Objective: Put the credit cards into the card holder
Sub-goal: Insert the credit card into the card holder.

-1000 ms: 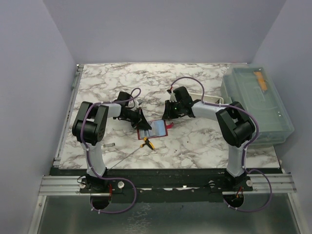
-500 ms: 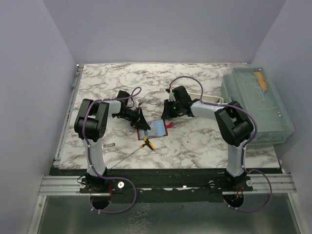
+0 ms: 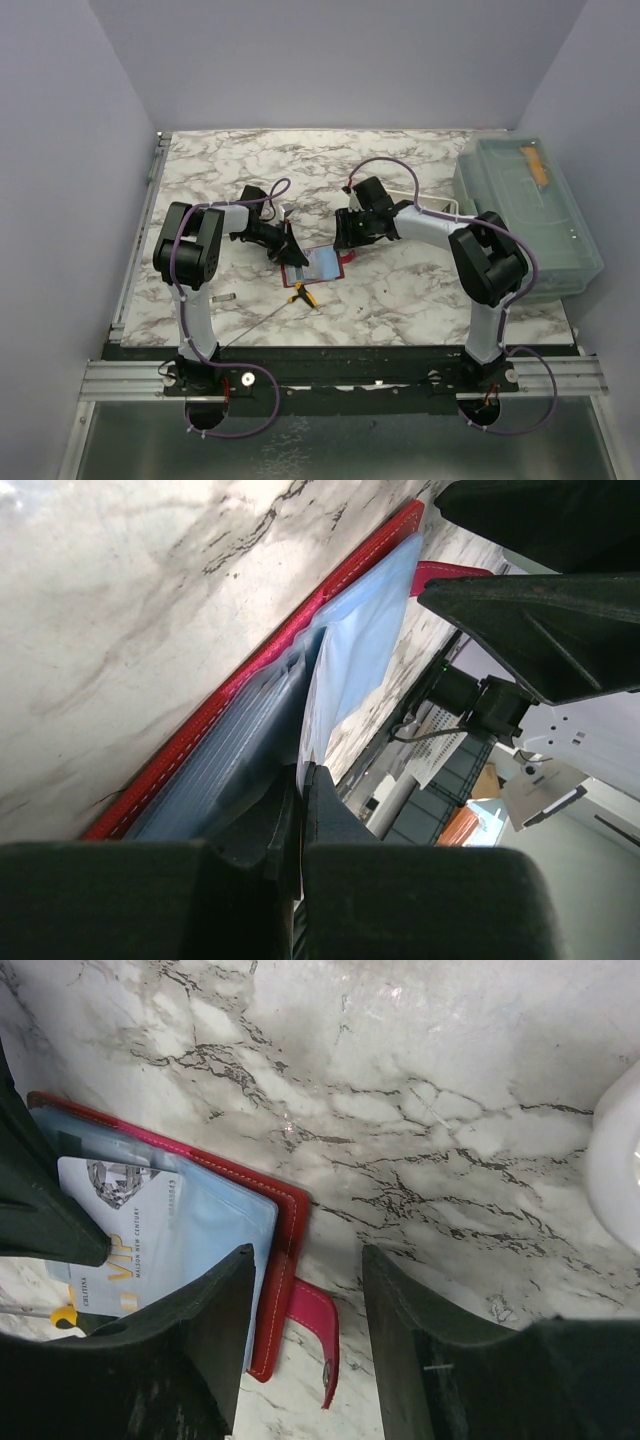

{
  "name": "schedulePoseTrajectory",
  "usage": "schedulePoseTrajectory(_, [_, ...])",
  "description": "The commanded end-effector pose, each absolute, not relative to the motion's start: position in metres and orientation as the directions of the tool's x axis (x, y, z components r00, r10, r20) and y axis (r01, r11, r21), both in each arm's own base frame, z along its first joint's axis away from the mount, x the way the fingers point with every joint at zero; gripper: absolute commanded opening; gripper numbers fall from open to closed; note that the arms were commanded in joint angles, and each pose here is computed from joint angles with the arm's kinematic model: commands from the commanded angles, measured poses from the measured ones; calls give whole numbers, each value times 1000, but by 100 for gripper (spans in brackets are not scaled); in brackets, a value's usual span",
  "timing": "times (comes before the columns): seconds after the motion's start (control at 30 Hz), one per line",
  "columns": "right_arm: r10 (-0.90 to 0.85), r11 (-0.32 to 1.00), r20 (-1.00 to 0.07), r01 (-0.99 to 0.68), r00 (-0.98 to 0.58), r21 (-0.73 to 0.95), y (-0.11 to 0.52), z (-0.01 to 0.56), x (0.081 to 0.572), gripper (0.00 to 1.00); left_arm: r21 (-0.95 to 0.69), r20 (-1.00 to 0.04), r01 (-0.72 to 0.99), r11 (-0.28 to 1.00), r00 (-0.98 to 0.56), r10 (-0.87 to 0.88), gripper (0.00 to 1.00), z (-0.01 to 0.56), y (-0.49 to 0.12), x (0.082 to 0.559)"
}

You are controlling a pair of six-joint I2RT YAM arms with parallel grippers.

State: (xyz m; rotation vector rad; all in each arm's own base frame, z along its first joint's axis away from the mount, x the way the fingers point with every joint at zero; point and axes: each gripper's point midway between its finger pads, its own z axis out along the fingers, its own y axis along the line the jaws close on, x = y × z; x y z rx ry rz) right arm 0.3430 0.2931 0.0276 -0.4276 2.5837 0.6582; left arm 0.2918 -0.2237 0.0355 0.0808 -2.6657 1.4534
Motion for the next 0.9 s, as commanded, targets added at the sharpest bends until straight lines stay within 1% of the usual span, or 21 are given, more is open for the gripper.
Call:
schedulePoseTrajectory(0.0, [-247, 849, -384, -390, -890, 356, 283, -2, 310, 52, -812, 141, -104, 574, -990, 20, 0, 19, -219, 284])
schedulePoseTrajectory(0.1, [-251, 852, -381, -390, -890, 350, 286, -14, 312, 51, -817, 146, -108, 566, -989, 23, 0, 20, -220, 285])
schedulePoseTrajectory(0.17, [-247, 864, -379, -380, -892, 331, 284, -21, 316, 48, -819, 149, -111, 563, -989, 21, 0, 21, -221, 287])
schedulePoseTrajectory(0.3, [-248, 850, -386, -391, -889, 352, 290, -25, 317, 34, -817, 153, -114, 566, -988, 22, 0, 20, -226, 291])
schedulePoseTrajectory(0.43, [-250, 831, -374, -396, -893, 390, 297, -30, 314, 24, -816, 145, -95, 571, -988, 43, 0, 20, -238, 296])
schedulePoseTrajectory(0.57, [-236, 824, -371, -388, -898, 414, 301, -28, 314, 21, -807, 148, -95, 583, -988, 45, 0, 17, -245, 301])
schedulePoseTrajectory(0.63, [-221, 838, -371, -370, -902, 401, 299, -27, 315, 20, -780, 135, -93, 619, -991, 21, 1, 14, -243, 307])
schedulePoseTrajectory(0.7, [-211, 851, -374, -358, -903, 385, 295, -24, 317, 20, -748, 114, -92, 657, -993, -10, 11, 14, -238, 311])
schedulePoseTrajectory(0.77, [-209, 859, -373, -352, -904, 373, 291, -20, 317, 20, -724, 87, -88, 685, -996, -35, 24, 19, -233, 311])
schedulePoseTrajectory(0.8, [-203, 861, -373, -347, -905, 372, 289, -17, 317, 21, -710, 70, -83, 699, -996, -46, 29, 22, -230, 309])
schedulePoseTrajectory(0.87, [-201, 862, -376, -346, -905, 371, 287, -12, 316, 21, -684, 26, -66, 726, -997, -66, 35, 30, -223, 308])
